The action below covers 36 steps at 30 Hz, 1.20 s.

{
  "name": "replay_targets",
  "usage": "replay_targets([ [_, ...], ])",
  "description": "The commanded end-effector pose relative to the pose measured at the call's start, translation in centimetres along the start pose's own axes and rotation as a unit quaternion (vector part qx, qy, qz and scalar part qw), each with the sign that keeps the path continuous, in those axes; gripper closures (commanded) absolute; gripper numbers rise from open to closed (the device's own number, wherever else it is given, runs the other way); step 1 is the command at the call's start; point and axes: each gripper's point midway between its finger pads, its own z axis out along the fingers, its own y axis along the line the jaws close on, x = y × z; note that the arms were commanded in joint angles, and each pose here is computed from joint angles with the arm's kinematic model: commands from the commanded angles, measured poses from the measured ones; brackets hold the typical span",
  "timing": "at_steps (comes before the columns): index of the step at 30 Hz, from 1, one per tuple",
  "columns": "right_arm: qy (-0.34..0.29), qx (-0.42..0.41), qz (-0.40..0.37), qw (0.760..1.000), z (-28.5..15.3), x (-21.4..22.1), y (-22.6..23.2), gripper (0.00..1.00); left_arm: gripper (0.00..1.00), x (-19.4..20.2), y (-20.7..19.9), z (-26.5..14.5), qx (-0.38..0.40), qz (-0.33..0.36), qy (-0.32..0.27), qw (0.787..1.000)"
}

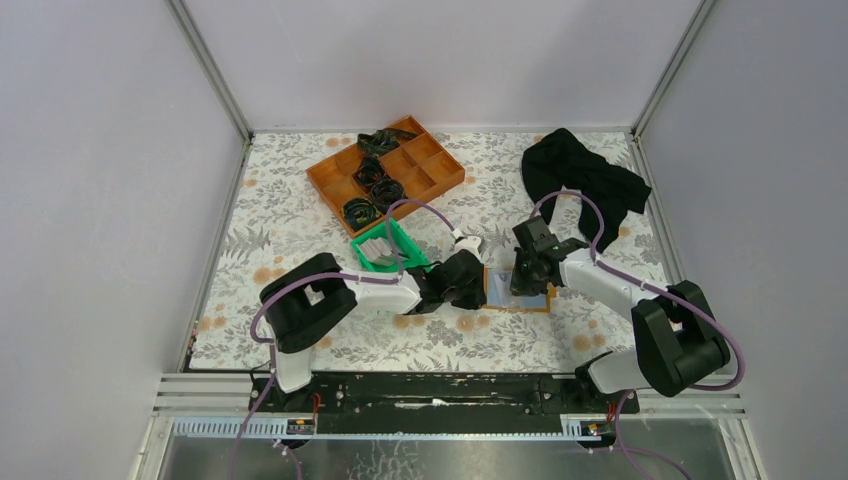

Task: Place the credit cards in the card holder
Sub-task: Adjust the credit card in the card holder.

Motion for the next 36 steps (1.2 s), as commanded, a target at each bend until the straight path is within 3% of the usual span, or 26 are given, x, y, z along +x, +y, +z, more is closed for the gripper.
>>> replay_targets([
  [1,-0.012,0.001,-0.002,1.0,-0.2,0.0,0.0,0.99,0.7,10.9,7.1,-1.0,-0.106,0.019,0.172,0.979],
  [20,0.007,0.0,0.007,1.0,1.8,1.0,-0.1,1.0,0.7,11.2,7.3,-1.1,-0.109,0.022,0.179,0.977],
  [29,-0.034,-0.008,0.047,0.998,1.0,-0.8,0.7,1.0,0.7,11.3,7.4,-1.2,-0.109,0.027,0.182,0.977],
  [33,-0.074,-0.01,0.046,0.996,-0.9,-2.7,0.6,0.84,0.7,11.3,7.5,-1.3,-0.112,0.029,0.182,0.977],
  [36,-0.081,-0.004,0.051,0.995,-1.5,-3.2,-0.2,0.79,0.7,11.2,7.5,-1.3,-0.111,0.029,0.18,0.977],
])
